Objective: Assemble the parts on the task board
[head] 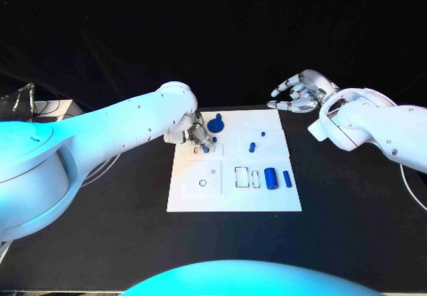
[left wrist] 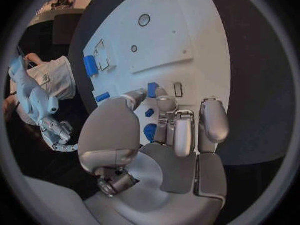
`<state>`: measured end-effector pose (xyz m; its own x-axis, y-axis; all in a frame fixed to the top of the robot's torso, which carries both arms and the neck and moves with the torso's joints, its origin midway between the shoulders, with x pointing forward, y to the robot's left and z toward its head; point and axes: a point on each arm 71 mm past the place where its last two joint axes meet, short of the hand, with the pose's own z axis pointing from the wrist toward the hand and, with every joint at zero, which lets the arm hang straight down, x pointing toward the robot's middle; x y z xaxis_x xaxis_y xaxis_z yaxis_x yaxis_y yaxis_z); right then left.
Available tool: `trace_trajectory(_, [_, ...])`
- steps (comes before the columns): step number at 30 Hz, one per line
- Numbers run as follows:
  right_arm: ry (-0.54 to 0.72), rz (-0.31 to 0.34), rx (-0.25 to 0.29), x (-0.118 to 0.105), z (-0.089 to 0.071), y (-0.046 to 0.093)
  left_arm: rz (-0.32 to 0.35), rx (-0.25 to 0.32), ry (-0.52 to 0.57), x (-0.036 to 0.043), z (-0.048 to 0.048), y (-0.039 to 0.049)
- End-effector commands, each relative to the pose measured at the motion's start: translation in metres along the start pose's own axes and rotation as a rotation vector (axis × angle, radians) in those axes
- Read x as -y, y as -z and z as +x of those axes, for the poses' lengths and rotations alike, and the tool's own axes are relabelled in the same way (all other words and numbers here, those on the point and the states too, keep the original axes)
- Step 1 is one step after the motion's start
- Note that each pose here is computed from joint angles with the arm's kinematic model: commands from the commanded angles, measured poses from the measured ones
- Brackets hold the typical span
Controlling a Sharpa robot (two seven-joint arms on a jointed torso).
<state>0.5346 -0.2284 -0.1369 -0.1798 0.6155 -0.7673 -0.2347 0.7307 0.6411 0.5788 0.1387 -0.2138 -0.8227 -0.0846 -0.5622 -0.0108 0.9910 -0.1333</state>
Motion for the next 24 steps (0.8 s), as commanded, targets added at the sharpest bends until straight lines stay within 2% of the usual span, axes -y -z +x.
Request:
trace_trajectory(1, [0.008, -0.012, -0.005, -0.001, 0.000, 0.000, -0.031, 0.013, -0.027, -0.0055, 0.0018, -0.0023])
trace_trajectory(14, [0.009, -0.009, -0.005, 0.001, 0.000, 0.000, -0.018, 0.039, -0.020, -0.0071, 0.0011, 0.0011])
trace_trajectory(20, [0.011, -0.009, -0.006, 0.002, 0.000, 0.001, 0.011, 0.060, 0.009, -0.0047, -0.0003, 0.0047])
trace_trajectory(24, [0.012, -0.007, -0.006, 0.003, 0.001, 0.001, 0.047, 0.076, 0.051, -0.0038, -0.0036, 0.0101])
